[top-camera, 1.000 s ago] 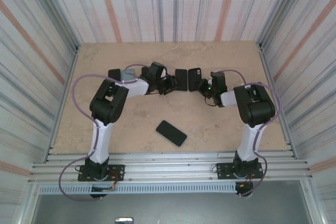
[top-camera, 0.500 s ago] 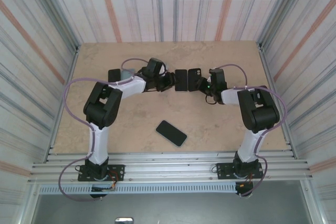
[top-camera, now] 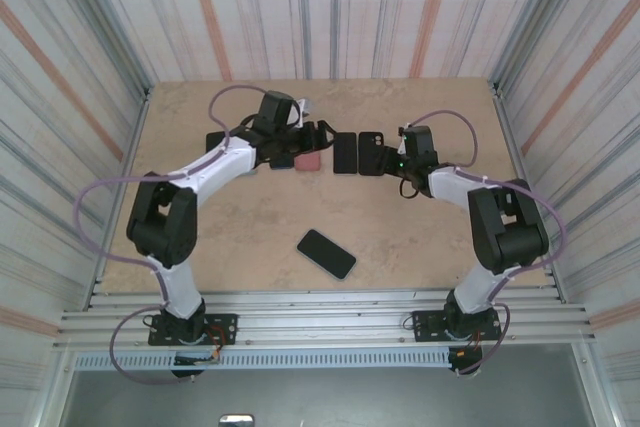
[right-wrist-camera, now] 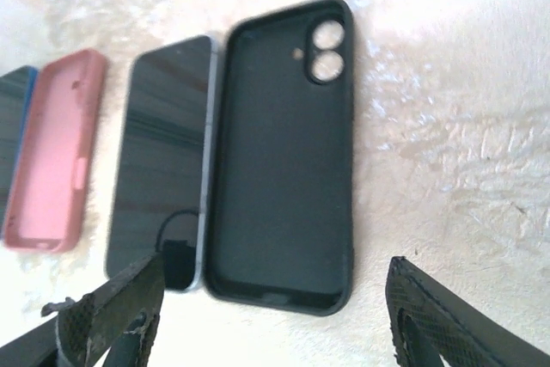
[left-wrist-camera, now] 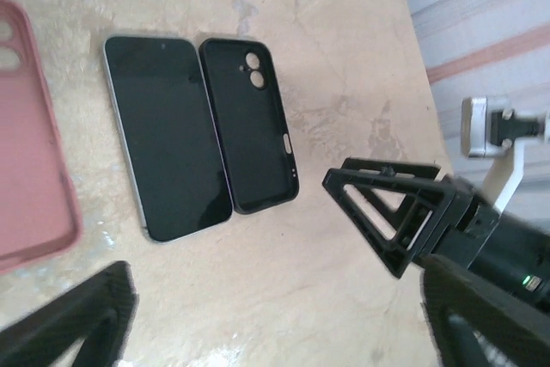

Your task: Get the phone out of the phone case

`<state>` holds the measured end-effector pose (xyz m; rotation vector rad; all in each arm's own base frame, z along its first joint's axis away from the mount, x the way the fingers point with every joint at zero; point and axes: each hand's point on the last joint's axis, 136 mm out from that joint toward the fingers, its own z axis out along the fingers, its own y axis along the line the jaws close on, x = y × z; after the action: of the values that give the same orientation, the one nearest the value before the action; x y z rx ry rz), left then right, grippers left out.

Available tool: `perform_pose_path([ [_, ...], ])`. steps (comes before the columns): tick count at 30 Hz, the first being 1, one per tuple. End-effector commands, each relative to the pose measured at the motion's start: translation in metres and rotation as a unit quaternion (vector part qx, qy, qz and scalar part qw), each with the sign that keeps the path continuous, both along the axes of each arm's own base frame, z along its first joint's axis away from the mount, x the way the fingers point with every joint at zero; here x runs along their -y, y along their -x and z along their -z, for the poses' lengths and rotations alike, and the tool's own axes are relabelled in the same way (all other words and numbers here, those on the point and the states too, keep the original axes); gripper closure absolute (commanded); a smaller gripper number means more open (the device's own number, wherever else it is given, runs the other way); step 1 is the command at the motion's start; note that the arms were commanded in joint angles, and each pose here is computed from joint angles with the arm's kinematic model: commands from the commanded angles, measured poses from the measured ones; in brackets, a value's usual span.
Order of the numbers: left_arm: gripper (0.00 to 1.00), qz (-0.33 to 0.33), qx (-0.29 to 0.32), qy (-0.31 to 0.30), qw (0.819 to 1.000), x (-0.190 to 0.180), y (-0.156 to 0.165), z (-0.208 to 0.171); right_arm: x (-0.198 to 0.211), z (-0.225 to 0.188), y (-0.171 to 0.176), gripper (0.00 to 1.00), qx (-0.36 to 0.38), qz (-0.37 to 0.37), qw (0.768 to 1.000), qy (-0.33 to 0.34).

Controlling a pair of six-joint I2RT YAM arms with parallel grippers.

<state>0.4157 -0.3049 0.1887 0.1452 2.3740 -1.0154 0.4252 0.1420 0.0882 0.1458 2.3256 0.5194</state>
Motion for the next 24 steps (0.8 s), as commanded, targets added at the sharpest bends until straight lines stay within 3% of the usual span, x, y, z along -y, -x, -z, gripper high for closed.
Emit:
perform_pose_path([
  [1,0.03,0.019,0.032,-0.036,0.999,-0.025,0.022,-0.018,-0.011,-0.024,0.018,0.24,0.027,-0.064,0.997,0.033],
  [7,0.01,0.009,0.020,-0.015,1.000,-0.057,0.048,-0.025,-0.044,-0.043,0.061,0.15,0.039,-0.135,0.990,0.020],
  [9,0.01,0.000,0.015,-0.009,1.000,-0.068,0.059,-0.024,-0.056,-0.047,0.079,0.06,0.044,-0.157,0.986,0.025],
  [14,0.01,-0.019,0.005,0.019,1.000,-0.093,0.085,-0.025,-0.087,-0.049,0.124,0.01,0.042,-0.235,0.971,0.032],
  [24,0.01,-0.024,-0.012,0.061,0.998,-0.104,0.124,-0.026,-0.123,-0.015,0.203,0.01,-0.014,-0.338,0.937,0.083],
])
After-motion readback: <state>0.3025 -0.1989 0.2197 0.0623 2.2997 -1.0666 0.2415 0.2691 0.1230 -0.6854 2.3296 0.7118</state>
